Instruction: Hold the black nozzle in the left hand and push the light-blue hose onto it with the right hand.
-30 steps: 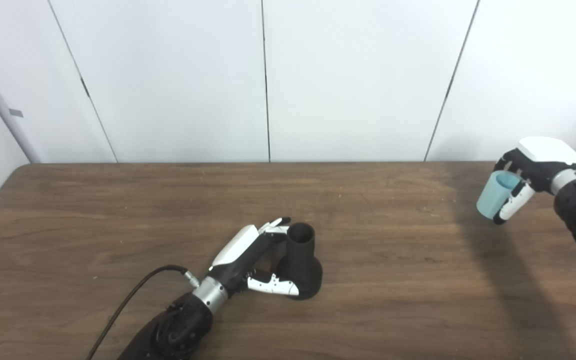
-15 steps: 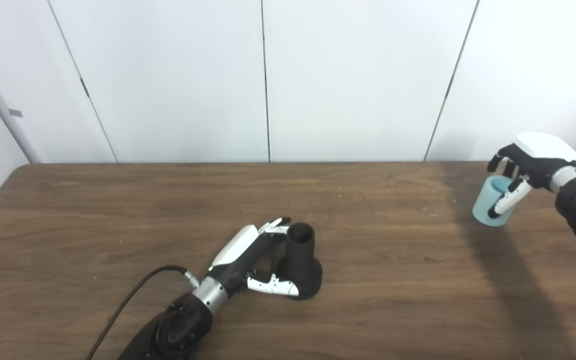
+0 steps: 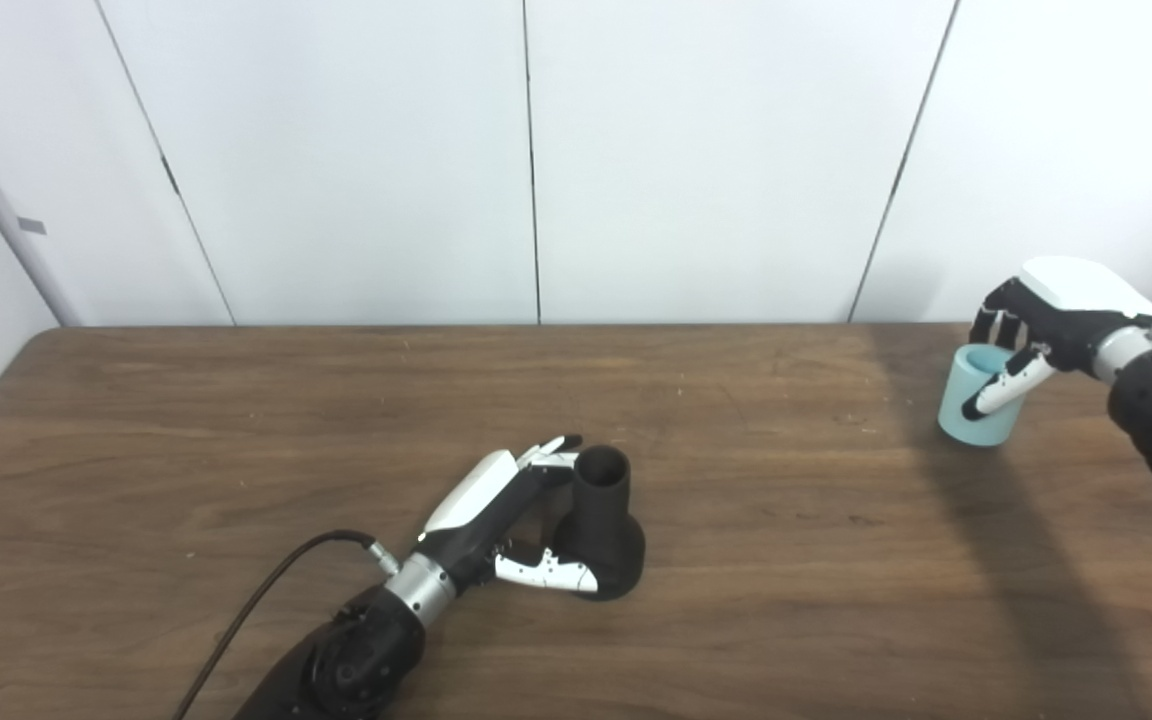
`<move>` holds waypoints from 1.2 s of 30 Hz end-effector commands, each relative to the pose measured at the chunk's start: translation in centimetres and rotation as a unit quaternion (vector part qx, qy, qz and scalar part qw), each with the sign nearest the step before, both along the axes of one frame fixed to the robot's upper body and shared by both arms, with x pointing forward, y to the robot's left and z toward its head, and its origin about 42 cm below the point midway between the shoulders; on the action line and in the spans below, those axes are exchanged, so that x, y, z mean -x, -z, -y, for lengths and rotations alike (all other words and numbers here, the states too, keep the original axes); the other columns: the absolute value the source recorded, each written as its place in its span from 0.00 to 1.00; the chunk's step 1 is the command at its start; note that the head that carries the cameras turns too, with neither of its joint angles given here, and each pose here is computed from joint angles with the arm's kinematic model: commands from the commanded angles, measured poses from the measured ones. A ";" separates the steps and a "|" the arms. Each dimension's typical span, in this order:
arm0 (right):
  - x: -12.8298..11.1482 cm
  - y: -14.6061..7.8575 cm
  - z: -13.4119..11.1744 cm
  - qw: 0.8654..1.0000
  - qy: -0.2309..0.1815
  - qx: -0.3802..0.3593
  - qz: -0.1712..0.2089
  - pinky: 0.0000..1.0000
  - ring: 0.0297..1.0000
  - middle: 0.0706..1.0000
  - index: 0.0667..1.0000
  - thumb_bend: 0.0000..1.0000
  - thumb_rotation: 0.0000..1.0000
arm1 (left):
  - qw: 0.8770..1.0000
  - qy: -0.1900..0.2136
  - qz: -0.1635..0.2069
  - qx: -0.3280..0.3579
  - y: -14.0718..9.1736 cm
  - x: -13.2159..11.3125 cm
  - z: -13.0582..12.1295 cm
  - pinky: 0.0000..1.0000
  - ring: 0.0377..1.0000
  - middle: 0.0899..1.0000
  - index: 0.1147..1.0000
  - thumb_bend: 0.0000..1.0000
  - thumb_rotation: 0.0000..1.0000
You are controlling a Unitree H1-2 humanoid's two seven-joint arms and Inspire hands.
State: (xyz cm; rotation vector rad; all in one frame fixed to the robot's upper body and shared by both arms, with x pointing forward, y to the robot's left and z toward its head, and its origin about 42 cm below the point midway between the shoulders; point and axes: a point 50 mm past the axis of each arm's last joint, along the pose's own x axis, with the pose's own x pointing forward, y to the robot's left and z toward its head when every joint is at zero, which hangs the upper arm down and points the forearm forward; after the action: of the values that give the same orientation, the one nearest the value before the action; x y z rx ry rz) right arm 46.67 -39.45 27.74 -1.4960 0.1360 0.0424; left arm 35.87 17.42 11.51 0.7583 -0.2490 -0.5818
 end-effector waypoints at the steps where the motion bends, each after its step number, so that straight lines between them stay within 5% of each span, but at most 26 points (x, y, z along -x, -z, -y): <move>1: -0.3 -3.3 0.3 0.999 0.003 0.009 0.041 0.25 0.30 0.36 0.45 0.52 0.15 | 0.986 0.017 -0.129 -0.105 7.0 4.4 -1.3 1.00 0.98 0.81 0.41 0.60 0.40; 18: 0.0 -4.3 -1.4 0.998 -0.044 0.021 0.032 0.22 0.28 0.33 0.45 0.52 0.14 | 0.986 0.017 -0.128 -0.105 7.0 4.4 -1.2 1.00 0.98 0.81 0.41 0.61 0.41; 22: 0.3 -5.7 -3.7 0.994 -0.082 0.005 0.068 0.30 0.35 0.39 0.45 0.52 0.14 | 0.986 0.016 -0.128 -0.104 7.1 4.3 -1.3 1.00 0.98 0.81 0.41 0.60 0.41; 26: 0.7 -6.8 -5.3 0.990 -0.113 -0.020 0.087 0.18 0.22 0.29 0.45 0.52 0.14 | 0.986 0.016 -0.128 -0.101 7.0 4.2 -1.1 1.00 0.98 0.81 0.41 0.60 0.41; 36: 3.8 -10.1 -12.4 0.961 -0.232 -0.074 0.129 0.21 0.25 0.31 0.45 0.51 0.14 | 0.987 0.018 -0.127 -0.099 6.9 4.5 -0.9 1.00 0.98 0.81 0.41 0.60 0.41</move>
State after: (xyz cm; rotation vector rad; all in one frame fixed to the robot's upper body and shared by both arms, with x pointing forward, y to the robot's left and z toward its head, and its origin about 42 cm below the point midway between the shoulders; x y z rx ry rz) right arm 43.09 -27.44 34.36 -1.3527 -0.3283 0.2719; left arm 35.82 17.39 11.58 0.7657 -0.2544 -0.5881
